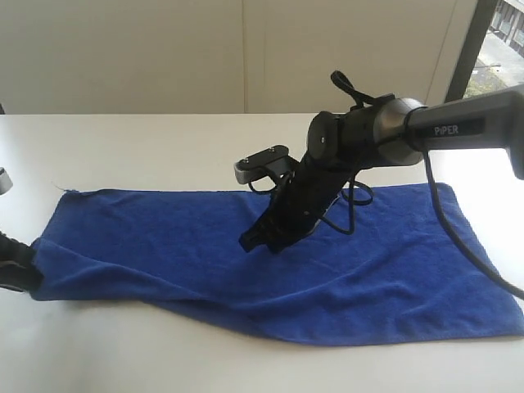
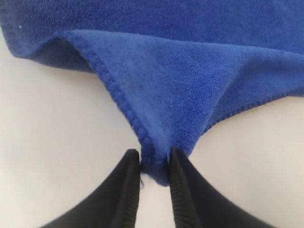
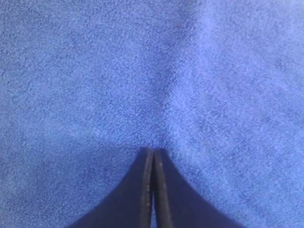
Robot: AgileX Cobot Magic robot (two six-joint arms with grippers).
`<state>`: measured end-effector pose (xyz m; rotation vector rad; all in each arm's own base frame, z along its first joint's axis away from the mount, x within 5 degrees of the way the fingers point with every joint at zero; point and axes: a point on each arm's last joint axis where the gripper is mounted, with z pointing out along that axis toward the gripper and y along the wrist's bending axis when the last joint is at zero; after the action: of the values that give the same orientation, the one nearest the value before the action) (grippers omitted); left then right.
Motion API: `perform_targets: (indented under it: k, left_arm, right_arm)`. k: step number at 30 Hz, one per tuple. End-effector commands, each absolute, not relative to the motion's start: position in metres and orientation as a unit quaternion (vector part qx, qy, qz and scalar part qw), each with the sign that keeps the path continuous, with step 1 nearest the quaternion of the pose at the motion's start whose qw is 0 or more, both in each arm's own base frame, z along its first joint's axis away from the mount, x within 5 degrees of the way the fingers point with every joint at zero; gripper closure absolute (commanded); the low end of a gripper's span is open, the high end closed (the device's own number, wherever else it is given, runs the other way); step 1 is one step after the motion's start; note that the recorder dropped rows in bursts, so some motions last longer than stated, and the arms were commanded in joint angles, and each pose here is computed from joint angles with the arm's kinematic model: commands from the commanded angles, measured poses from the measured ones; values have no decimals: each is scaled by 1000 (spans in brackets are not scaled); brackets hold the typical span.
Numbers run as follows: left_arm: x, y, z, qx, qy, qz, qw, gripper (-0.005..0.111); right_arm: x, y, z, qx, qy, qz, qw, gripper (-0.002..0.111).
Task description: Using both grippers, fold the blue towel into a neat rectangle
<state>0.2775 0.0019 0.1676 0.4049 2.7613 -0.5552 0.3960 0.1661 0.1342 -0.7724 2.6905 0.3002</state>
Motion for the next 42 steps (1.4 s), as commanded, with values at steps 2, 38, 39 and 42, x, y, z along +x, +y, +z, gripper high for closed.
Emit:
perform_targets:
  k: [2, 38, 39, 42]
  left_arm:
    - [257, 2, 178, 162, 966, -185, 79, 78]
    - [240, -6, 143, 133, 984, -119, 24, 107]
    - [236, -2, 141, 134, 986, -99, 7, 107]
    - [233, 1, 139, 136, 987, -86, -4, 107]
  right_arm:
    - [397, 166, 136, -281, 940, 98, 166, 108]
    - [397, 162, 135, -307, 935, 73, 161, 108]
    - [397, 162, 135, -307, 935, 73, 161, 108]
    - [397, 162, 135, -307, 935, 73, 161, 108]
